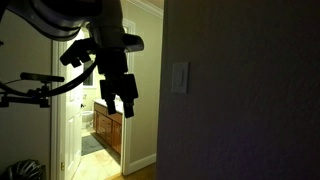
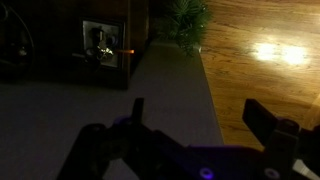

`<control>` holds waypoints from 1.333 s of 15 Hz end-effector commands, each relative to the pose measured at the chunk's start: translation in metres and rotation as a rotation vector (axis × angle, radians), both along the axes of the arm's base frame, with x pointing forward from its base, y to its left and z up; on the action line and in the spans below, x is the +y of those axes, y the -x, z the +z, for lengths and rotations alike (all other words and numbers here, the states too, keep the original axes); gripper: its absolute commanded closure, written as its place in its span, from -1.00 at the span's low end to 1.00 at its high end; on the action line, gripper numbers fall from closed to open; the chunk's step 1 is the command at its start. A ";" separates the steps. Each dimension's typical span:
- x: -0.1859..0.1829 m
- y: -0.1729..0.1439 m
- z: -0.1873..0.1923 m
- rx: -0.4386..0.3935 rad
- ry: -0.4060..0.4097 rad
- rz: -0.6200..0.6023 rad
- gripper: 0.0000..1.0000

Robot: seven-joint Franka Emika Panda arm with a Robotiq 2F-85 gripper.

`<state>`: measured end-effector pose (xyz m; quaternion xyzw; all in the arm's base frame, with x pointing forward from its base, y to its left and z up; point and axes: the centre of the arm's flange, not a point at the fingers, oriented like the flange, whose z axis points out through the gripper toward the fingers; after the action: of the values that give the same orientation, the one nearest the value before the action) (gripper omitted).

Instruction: Turn on the light switch

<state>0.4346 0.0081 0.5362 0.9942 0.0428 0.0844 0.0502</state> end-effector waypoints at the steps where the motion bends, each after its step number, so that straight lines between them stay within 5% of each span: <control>1: 0.000 -0.005 0.001 0.000 0.000 0.000 -1.00; 10: 0.001 -0.010 -0.002 0.004 -0.001 0.007 -1.00; 20: -0.006 -0.077 0.022 -0.101 0.000 -0.007 -0.94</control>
<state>0.4803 0.0086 0.5465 0.9913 0.0434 0.1146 0.0479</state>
